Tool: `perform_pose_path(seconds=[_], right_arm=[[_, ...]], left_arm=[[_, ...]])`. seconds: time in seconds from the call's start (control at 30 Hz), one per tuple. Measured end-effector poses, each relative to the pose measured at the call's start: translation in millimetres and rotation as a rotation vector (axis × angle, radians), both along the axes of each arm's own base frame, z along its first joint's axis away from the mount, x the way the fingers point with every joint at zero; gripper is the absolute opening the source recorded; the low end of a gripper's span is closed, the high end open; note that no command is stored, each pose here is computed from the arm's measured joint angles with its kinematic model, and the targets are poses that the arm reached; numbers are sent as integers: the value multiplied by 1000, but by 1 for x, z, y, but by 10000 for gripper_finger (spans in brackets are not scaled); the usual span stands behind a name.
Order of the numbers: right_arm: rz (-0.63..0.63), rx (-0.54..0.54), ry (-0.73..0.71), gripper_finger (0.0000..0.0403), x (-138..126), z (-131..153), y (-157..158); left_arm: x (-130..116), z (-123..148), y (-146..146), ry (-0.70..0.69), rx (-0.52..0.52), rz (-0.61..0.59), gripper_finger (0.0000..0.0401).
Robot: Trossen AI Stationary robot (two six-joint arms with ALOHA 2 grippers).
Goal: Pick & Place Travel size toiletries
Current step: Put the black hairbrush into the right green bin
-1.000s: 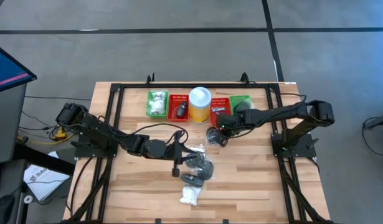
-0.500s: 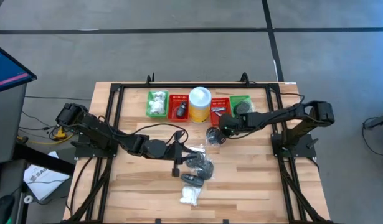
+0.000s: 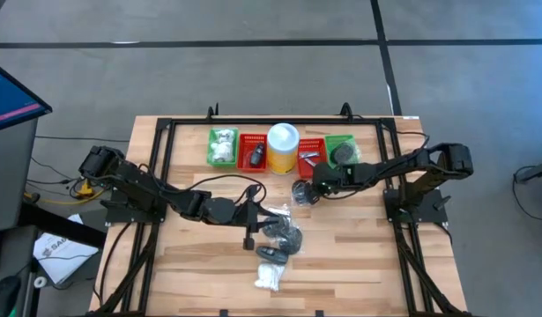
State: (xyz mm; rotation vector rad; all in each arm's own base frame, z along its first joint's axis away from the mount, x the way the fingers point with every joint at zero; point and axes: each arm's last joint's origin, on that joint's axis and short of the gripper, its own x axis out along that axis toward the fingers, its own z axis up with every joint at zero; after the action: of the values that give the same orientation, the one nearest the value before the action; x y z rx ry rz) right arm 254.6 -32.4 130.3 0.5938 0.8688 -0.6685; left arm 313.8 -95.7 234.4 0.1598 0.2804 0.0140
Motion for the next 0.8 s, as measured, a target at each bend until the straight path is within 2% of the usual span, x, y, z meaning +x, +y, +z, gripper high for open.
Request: perform_pose_path(seconds=[0.8], right_arm=[[-13,4,-32,71,2,-6,0]], left_arm=[[0,0,0,0,-2,-5,60]])
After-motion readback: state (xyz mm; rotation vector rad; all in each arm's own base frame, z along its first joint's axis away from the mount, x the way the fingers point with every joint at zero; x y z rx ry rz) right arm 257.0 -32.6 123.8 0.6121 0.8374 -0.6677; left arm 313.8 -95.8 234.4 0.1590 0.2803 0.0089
